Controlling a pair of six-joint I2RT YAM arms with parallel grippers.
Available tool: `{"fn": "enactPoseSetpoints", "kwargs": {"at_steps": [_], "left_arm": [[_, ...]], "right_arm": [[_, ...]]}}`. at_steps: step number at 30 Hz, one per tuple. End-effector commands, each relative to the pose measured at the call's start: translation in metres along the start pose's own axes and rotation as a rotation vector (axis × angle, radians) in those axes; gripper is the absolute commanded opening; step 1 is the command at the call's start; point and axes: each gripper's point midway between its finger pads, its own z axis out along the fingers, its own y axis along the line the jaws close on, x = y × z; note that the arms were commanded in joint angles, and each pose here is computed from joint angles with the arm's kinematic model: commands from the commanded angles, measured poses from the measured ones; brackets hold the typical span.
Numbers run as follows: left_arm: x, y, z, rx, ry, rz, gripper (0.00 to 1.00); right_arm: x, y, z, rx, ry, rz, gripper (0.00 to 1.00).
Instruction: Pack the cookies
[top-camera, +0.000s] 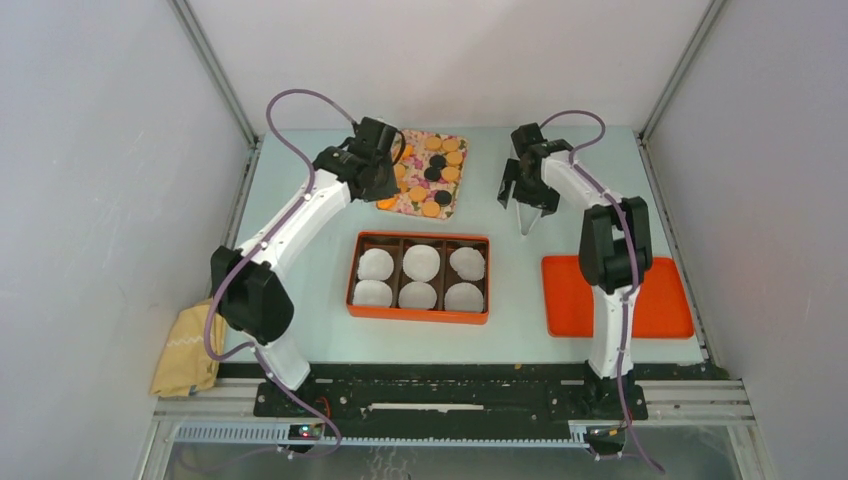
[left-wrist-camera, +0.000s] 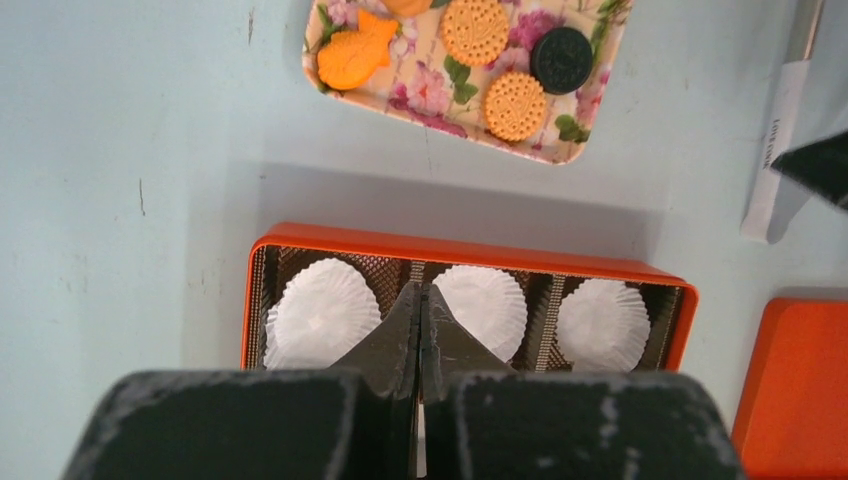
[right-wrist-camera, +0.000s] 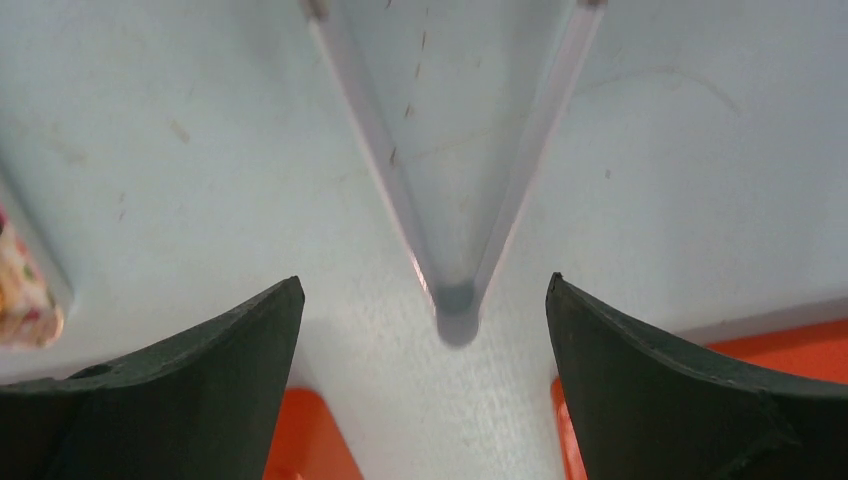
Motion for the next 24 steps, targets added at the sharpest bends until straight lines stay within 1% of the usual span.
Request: {"fn": "enactPoseSetpoints", "kwargs": {"at_steps": [1,11,17,24], "left_arm": [[-0.004,-0.001,-0.009,0.031,-0.031,0.007,0.00],[-0.002,0.006,-0.005,0.034,-0.018,-0.017,0.00],[0.000,0.009,-0.004,0.028,-0.012,-0.019,0.00],[0.006,0.013,-0.003,0.015,0.002,-0.020,0.00]], "right_arm": [[-0.022,-0.009,0.009,0.055,0.003,-0.015,1.00],[-0.041,-0.018,0.053,0.061,0.067,0.031,1.00],[-0.054,-0.034,0.067,0.104,0.054,0.051,1.00],[-0.057,-0.053,0.072,0.107,0.087,-0.051,1.00]]}}
